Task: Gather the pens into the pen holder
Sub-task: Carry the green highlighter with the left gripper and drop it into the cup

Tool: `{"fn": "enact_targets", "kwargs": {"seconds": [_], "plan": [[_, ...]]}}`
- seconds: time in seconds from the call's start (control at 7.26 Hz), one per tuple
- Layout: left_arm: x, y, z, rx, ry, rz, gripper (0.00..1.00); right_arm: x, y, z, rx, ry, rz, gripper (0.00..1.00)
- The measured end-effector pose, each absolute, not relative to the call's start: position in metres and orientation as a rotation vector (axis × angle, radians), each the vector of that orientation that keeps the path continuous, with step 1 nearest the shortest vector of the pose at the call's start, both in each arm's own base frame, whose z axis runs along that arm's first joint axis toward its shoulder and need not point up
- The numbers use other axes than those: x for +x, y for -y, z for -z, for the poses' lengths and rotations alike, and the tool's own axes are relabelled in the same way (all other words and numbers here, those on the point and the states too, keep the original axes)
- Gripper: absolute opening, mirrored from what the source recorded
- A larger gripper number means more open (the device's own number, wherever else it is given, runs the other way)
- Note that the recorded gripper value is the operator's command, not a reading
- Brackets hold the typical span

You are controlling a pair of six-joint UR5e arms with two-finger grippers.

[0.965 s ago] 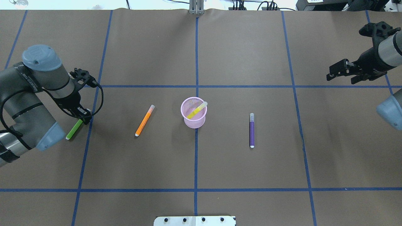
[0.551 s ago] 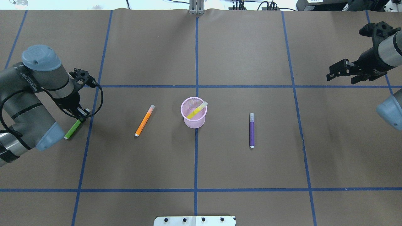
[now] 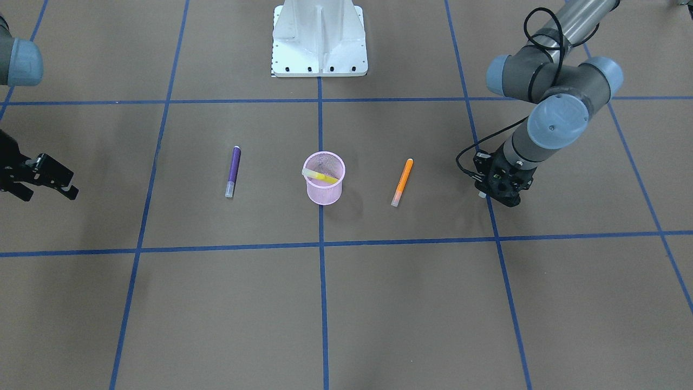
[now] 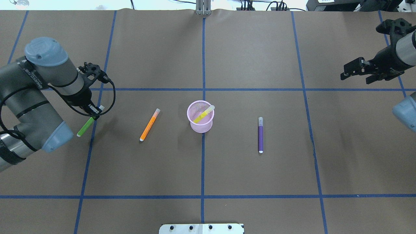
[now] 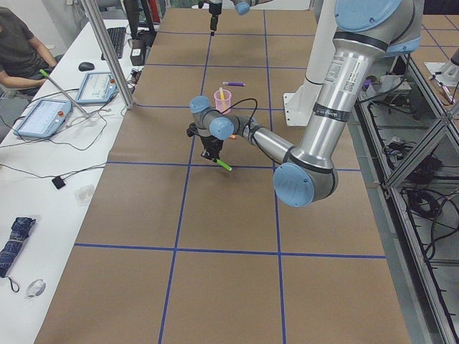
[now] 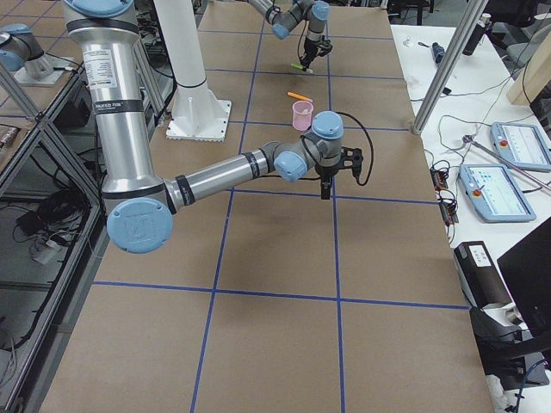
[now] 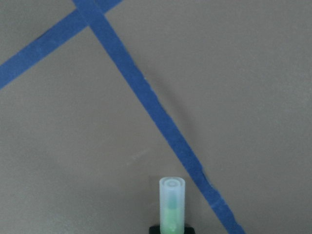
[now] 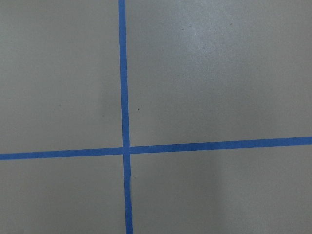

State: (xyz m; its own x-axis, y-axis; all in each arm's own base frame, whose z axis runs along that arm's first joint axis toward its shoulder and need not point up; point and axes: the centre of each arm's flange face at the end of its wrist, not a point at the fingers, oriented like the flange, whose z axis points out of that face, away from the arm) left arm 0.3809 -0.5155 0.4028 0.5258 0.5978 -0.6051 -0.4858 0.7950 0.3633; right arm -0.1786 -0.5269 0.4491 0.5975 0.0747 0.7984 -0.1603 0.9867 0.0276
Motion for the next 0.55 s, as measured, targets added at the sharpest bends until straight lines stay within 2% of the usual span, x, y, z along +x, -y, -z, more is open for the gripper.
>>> {"fn": "enact_targets", "kwargs": {"seconds": [0.41, 0.55], "plan": [[0.397, 0.529, -0.212, 0.445, -0.871, -0.640, 0.00, -0.175, 0.528, -0.449, 0.103, 0.920, -0.142, 1.00], [0.415, 0.517, -0.157, 0.549, -0.867, -0.630, 0.00, -0.175, 0.528, -0.450, 0.102, 0.920, -0.142, 1.00]]}}
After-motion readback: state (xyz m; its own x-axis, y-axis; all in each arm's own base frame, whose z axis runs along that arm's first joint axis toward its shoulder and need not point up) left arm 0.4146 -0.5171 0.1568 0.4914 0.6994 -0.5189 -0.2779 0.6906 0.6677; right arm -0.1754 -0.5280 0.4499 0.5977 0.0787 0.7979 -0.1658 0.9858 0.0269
